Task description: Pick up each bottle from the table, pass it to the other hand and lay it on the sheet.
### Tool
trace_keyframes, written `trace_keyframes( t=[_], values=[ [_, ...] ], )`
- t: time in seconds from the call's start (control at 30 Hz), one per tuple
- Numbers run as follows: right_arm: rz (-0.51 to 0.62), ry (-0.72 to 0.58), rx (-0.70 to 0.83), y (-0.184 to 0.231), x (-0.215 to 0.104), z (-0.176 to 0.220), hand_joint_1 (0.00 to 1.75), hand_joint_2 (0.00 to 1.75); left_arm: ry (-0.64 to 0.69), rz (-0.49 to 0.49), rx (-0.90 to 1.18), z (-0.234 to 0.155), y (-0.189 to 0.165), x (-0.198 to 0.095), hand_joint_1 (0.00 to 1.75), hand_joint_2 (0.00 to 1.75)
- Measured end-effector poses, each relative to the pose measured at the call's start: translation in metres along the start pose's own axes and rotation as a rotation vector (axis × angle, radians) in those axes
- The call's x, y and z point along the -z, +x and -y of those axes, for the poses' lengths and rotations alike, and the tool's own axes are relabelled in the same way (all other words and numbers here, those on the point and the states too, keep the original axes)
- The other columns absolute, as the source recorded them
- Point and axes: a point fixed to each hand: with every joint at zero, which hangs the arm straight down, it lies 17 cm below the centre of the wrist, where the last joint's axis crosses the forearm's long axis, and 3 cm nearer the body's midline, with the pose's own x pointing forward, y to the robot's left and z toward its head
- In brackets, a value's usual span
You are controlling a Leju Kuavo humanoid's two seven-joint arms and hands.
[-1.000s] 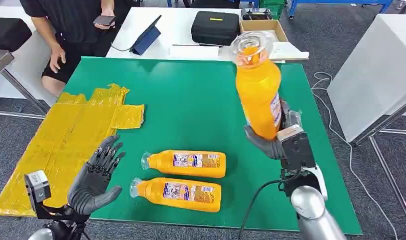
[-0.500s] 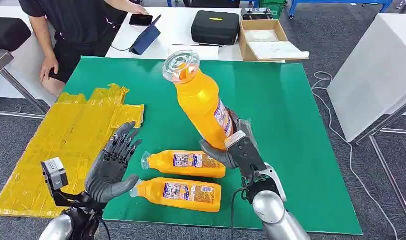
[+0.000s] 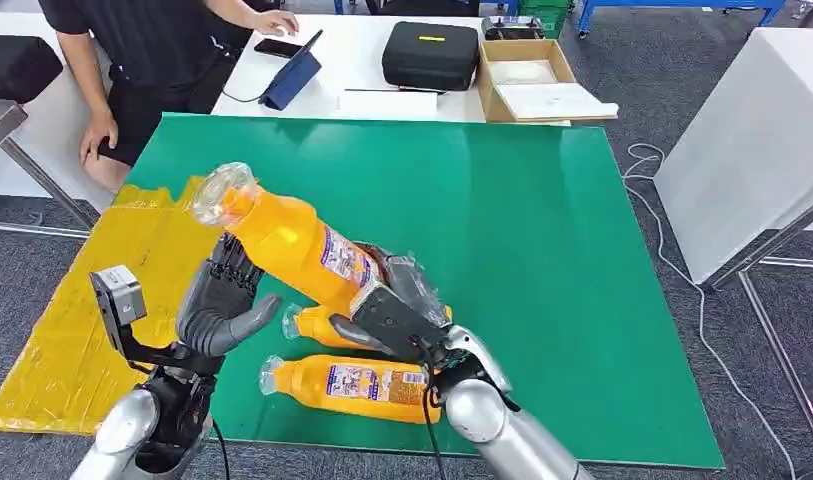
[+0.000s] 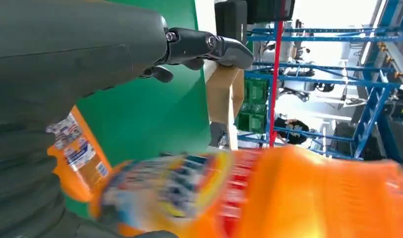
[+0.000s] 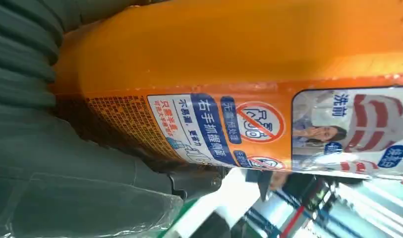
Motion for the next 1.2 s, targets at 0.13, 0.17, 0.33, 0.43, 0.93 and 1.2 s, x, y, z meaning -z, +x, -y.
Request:
trace_keyframes(
  t=[0.13,0.17,0.33,0.43,0.93,1.2],
  values=[
    [-0.012,0.032,-0.02,-0.004,0.004,-0.01,1.71,1.75,0.013,-0.01,-0.02,-0.003,-0.002,0.005,0.0,1.75],
    [-0.016,0.045,-0.024,-0.005,0.005,-0.014,1.68,1.75,0.015,-0.015,-0.027,-0.004,-0.003,0.006,0.0,1.75],
    [-0.036,0.077,-0.039,-0.013,0.009,-0.024,1.73,1.75,0.019,-0.032,-0.073,-0.007,-0.008,0.007,0.0,1.75],
    [-0.045,0.091,-0.047,-0.017,0.009,-0.029,1.75,1.75,0.021,-0.037,-0.082,-0.007,-0.01,0.007,0.0,1.75],
    [-0.088,0.157,-0.135,-0.037,0.014,-0.046,1.73,1.75,-0.042,-0.068,-0.206,0.015,-0.007,0.018,0.0,1.75],
    [-0.108,0.199,-0.191,-0.039,0.017,-0.054,1.75,1.75,-0.044,-0.077,-0.201,0.018,-0.007,0.022,0.51,1.75]
  ],
)
